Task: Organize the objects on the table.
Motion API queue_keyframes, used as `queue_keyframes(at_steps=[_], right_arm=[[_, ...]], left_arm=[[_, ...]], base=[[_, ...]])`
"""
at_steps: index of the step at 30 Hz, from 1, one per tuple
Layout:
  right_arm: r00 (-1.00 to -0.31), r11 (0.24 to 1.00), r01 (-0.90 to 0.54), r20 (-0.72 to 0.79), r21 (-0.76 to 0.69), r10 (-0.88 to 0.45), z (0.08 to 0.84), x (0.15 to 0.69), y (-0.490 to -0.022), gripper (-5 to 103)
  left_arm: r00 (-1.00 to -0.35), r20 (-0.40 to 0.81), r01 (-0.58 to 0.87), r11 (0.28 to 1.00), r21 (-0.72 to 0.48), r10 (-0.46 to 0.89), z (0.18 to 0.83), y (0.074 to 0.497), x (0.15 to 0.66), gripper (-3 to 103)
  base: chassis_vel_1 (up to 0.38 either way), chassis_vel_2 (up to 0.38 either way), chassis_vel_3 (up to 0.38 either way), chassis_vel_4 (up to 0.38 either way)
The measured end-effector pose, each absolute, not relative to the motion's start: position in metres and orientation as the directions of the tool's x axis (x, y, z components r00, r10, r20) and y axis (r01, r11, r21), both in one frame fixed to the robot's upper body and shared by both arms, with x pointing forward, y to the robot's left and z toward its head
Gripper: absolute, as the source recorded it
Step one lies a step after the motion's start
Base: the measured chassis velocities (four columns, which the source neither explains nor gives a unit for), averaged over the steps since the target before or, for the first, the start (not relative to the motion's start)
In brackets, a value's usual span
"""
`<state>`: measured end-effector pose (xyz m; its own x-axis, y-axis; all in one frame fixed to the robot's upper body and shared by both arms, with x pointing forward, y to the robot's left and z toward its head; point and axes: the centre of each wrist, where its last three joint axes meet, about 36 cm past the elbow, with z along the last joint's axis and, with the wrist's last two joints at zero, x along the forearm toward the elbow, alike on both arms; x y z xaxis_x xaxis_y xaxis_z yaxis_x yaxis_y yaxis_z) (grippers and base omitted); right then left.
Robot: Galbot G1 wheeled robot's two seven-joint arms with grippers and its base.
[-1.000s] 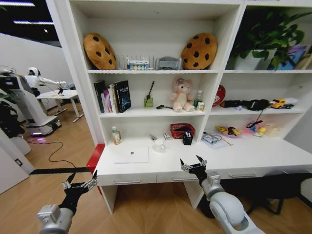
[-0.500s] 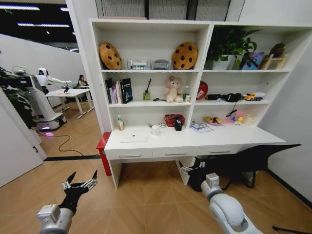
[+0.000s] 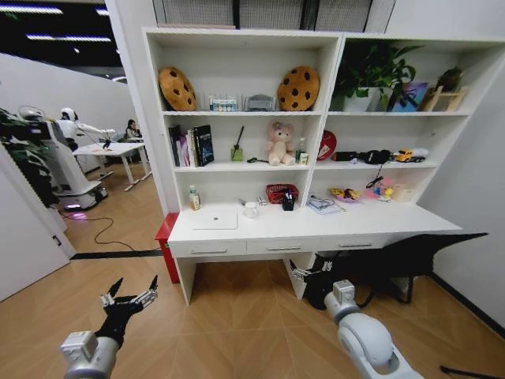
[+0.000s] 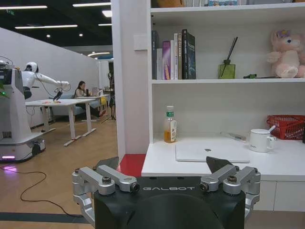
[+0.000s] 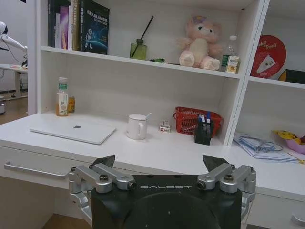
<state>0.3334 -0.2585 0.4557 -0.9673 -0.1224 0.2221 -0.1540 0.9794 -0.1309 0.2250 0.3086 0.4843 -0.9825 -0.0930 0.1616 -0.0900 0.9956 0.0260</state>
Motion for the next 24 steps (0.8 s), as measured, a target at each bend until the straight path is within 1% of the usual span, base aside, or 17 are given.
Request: queue_keyframes(at_steps=[5,20,24], right_arm=[[-0.97,0.982,-0.145,0.213,-0.119,-0.117,0.4548,0.3333,-0.2569,100],[-0.978,0.987,-0.116,0.188,-0.111,-0.094,0.457,0.3308,-0.2577,100],[-0.985,0.99,-0.098,0.153,-0.1,-0.081,0.4577,0.3306,-0.2567,100]], left_arm=[[-0.982,0.162,-0.09,0.996,0.026,-0.093,0.4843,0.3086,0.2249,100],[-0.982,0.162,-0.09,0.996,0.026,-0.093,0.4843,0.3086,0.2249,100],[-0.982,0.162,-0.09,0.996,0.026,-0.093,0.4843,0.3086,0.225,100]], base=[[0.055,0.016,0.019,0.068],[0.0,0.0,0.0,0.0],[0.0,0.0,0.0,0.0]])
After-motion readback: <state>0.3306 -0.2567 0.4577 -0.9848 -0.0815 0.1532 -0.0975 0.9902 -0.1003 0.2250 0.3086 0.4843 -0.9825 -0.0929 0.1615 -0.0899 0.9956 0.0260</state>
